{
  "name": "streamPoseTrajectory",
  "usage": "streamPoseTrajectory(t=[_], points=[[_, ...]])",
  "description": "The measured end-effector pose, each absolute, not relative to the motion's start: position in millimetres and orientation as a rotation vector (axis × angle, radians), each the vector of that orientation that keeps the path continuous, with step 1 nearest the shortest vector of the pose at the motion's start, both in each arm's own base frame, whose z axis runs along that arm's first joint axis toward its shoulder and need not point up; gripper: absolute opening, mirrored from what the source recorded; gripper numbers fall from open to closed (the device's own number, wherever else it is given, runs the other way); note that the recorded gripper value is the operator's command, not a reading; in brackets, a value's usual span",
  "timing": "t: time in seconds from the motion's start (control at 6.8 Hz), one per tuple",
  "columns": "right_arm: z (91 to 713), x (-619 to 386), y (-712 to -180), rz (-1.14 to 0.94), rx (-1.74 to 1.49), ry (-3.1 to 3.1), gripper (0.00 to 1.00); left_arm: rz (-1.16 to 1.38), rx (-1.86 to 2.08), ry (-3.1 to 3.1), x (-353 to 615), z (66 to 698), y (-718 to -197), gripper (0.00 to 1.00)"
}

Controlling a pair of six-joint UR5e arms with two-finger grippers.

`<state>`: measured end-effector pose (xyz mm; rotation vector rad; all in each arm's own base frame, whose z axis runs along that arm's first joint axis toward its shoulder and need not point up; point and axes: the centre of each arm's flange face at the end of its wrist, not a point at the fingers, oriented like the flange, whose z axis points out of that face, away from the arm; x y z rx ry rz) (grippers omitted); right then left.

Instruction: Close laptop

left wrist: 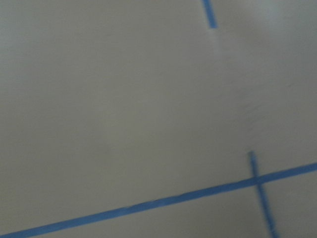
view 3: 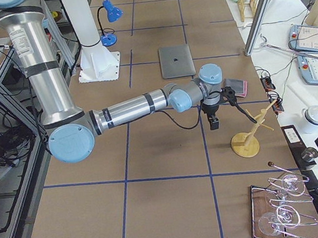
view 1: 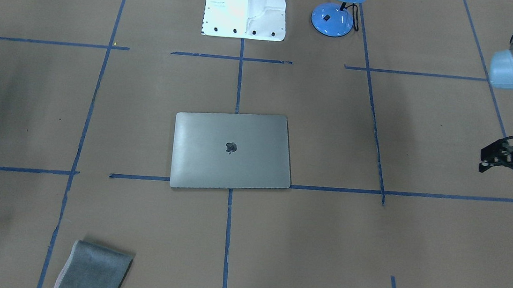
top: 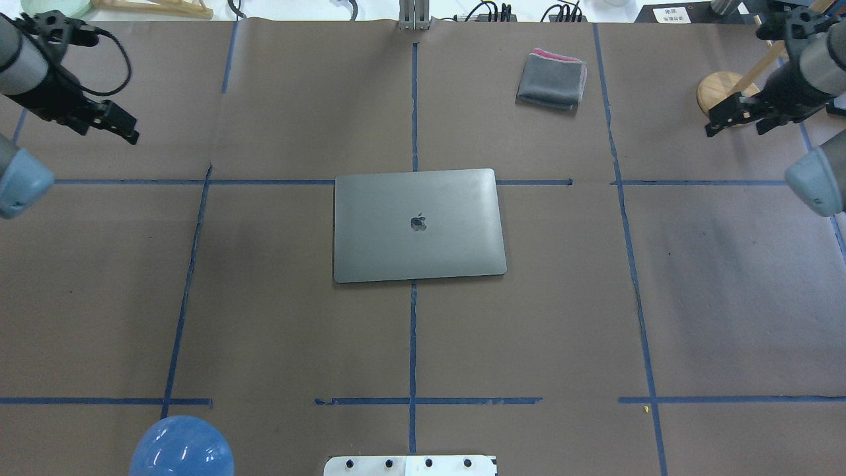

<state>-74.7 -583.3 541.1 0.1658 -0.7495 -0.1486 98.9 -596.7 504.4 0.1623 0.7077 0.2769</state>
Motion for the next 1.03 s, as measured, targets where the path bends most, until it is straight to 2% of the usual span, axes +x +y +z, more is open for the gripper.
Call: streamPoseTrajectory(t=[0.44,0.74,1.03], points=[[606,33,-528,-0.222,0.136,-0.773,1.00,0.231,0.063,0.740,-31,580,-547,1.00],[641,58,-495,-0.191,0.095,-0.789,1.00,0.150,-0.009,0.779,-63,635,-489,1.00],[656,60,-483,-0.174,0.072,-0.789,1.00,0.139,-0.014,0.781,-68,643,-473,1.00]])
